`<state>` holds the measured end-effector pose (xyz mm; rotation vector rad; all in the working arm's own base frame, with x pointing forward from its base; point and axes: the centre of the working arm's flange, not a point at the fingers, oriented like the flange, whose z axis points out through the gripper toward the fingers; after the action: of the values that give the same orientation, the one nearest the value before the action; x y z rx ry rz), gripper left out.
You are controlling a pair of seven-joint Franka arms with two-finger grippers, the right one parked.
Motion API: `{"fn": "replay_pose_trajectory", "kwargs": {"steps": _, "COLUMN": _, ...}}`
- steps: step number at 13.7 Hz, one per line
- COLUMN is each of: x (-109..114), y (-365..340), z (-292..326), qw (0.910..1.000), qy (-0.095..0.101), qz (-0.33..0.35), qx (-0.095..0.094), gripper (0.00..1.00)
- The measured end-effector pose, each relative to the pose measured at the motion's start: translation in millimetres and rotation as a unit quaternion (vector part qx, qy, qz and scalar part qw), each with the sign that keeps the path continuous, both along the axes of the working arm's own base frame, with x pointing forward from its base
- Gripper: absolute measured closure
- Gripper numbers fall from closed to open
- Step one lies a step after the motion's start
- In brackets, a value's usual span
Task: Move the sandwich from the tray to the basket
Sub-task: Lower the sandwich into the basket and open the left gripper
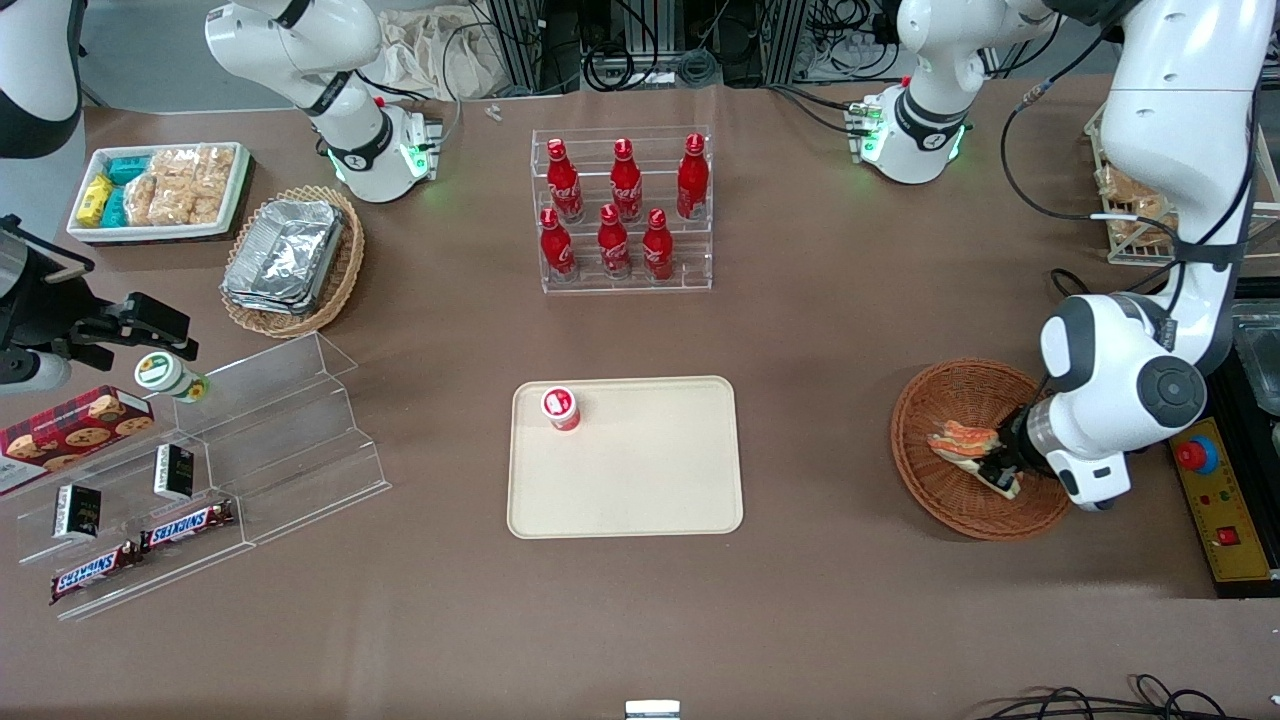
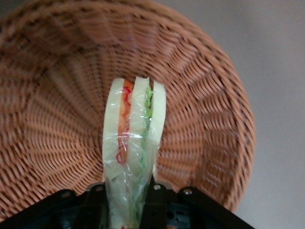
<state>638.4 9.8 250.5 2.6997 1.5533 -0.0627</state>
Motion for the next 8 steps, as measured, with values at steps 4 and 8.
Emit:
{"fn": "replay_pose_trajectory", "kwargs": {"steps": 4, "x": -1.3, "y": 16.1, "z": -2.0, "qw": 0.9998, "qy": -0.003, "qz": -0.017, "qx": 0.011, "gripper": 0.43}}
{"fn": "replay_pose_trajectory", "kwargs": {"steps": 8, "x": -1.0, "y": 15.0, "z": 44.1, "qw": 0.9954, "qy": -0.010, "qz": -0.093, "qx": 0.019, "gripper": 0.04}}
